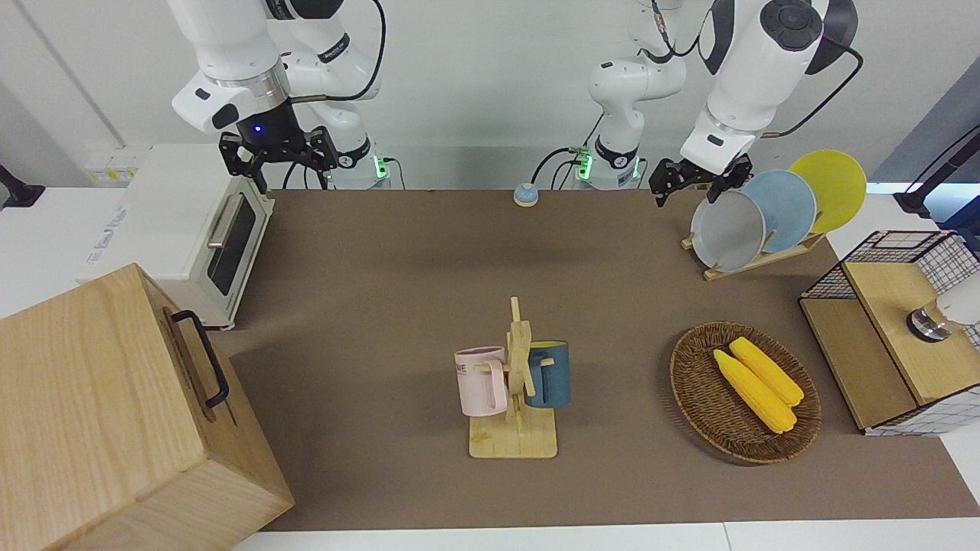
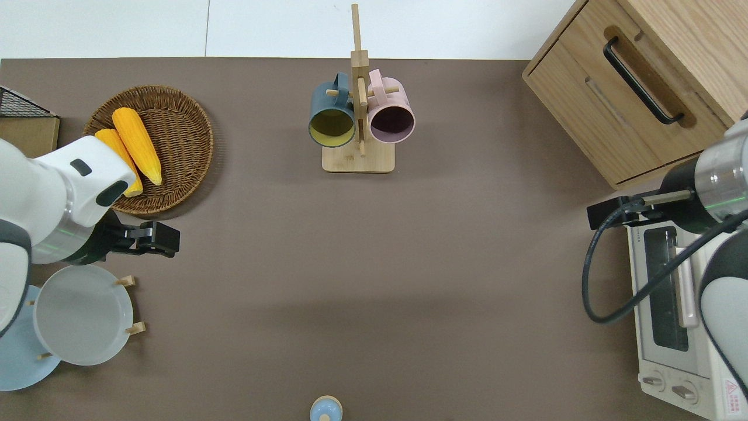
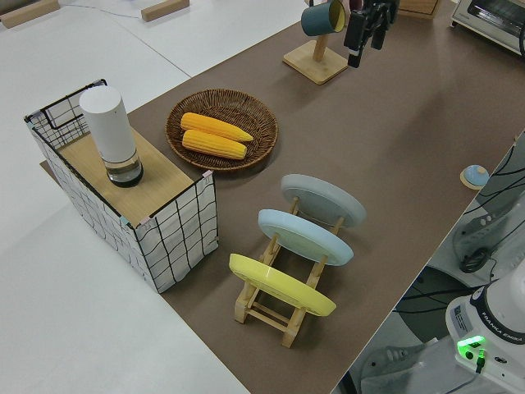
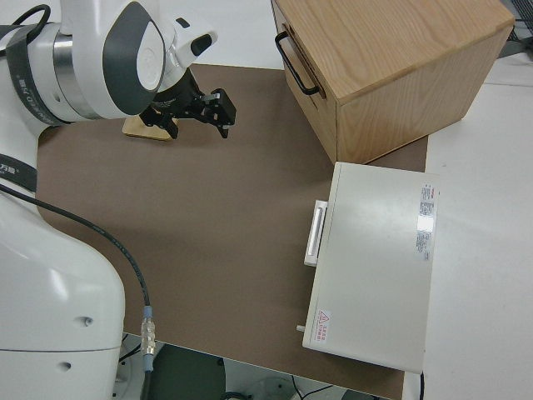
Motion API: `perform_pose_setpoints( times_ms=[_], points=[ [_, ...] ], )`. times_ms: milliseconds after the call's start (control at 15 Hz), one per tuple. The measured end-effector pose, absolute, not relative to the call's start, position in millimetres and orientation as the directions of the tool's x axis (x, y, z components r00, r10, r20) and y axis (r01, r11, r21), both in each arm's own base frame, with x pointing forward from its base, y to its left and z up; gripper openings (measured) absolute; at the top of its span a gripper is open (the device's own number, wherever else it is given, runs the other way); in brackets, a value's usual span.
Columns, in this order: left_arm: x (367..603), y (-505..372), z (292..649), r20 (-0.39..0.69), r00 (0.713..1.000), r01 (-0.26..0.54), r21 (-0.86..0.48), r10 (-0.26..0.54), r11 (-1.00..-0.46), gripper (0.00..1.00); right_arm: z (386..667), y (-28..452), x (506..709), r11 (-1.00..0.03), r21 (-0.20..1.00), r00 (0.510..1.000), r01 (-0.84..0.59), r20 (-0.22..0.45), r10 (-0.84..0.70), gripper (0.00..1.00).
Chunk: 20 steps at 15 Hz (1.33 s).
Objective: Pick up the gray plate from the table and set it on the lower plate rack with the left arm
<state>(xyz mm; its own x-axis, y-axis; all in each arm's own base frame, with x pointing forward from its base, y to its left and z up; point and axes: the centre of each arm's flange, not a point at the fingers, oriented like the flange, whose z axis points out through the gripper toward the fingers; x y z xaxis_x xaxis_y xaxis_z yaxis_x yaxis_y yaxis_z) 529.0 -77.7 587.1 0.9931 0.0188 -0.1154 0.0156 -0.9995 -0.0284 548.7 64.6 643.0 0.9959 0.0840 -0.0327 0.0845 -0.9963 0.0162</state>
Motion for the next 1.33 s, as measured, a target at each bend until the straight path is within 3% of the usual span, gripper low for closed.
perform_pose_setpoints(
  times_ms=[533,733,867,1333],
  points=[
    [531,-58,612,-0.080,0.997,-0.001,-0.008,-0.001,-1.000,1.00,643,65,549,-0.996,0.016,0.996,0.085,-0.033,0.084,0.99],
    [530,-51,612,-0.097,0.983,-0.157,-0.028,-0.153,-0.987,1.00,643,65,549,-0.996,0.016,0.996,0.085,-0.033,0.084,0.99],
    [528,-49,613,-0.103,0.971,-0.218,-0.027,-0.214,-0.976,1.00,643,65,549,-0.996,0.016,0.996,0.085,-0.033,0.084,0.99],
    [527,-46,618,-0.097,0.968,-0.233,-0.028,-0.230,-0.972,1.00,643,65,549,-0.996,0.016,0.996,0.085,-0.033,0.084,0.99]
  ],
)
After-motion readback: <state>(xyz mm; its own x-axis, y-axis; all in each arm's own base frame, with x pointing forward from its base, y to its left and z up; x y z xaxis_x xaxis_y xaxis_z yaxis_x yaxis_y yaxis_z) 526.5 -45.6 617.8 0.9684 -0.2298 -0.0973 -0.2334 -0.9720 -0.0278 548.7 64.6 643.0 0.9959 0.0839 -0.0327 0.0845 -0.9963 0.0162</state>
